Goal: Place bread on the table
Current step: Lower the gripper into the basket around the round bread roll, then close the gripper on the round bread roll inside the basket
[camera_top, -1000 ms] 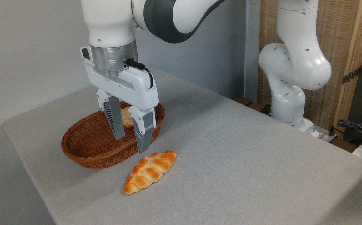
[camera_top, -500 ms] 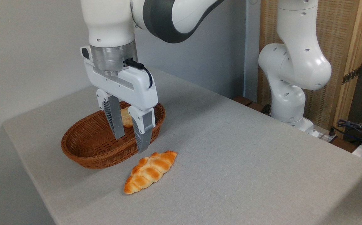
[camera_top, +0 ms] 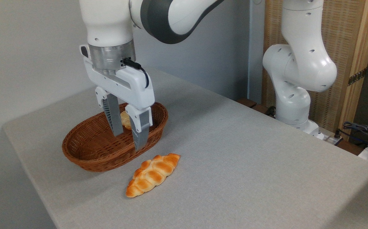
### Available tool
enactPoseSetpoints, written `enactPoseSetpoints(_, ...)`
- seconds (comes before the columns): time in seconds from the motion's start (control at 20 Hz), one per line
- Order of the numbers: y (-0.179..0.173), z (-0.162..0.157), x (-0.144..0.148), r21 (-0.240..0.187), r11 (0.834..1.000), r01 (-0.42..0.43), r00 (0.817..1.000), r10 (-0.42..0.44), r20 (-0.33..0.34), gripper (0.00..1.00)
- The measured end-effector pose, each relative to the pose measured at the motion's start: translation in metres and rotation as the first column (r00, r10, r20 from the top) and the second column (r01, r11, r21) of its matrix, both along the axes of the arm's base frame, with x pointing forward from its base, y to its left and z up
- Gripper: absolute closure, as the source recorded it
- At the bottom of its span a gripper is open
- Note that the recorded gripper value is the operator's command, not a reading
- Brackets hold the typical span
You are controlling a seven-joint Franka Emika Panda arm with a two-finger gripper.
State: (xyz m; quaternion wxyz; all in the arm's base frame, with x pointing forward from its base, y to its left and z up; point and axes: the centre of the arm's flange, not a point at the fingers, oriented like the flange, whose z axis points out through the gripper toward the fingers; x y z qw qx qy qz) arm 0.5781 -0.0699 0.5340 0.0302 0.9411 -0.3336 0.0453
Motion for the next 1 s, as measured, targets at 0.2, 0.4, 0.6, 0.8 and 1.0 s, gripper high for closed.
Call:
enactPoseSetpoints(0.2,-0.037,-0.009,-0.007,-0.094,0.995,0.018,0.999,-0.022,-0.033,0.0)
enactPoseSetpoints(0.4,-0.071,-0.025,-0.015,-0.145,0.989,0.036,0.996,-0.047,-0.079,0.0)
enactPoseSetpoints(0.6,-0.107,-0.039,-0.027,-0.161,0.987,0.004,0.991,-0.026,-0.131,0.0)
enactPoseSetpoints(0.8,-0.15,-0.053,-0.044,-0.156,0.987,0.03,0.983,-0.057,-0.172,0.0)
enactPoseSetpoints(1.0,-0.178,-0.069,-0.056,-0.153,0.986,0.064,0.974,-0.095,-0.207,0.0)
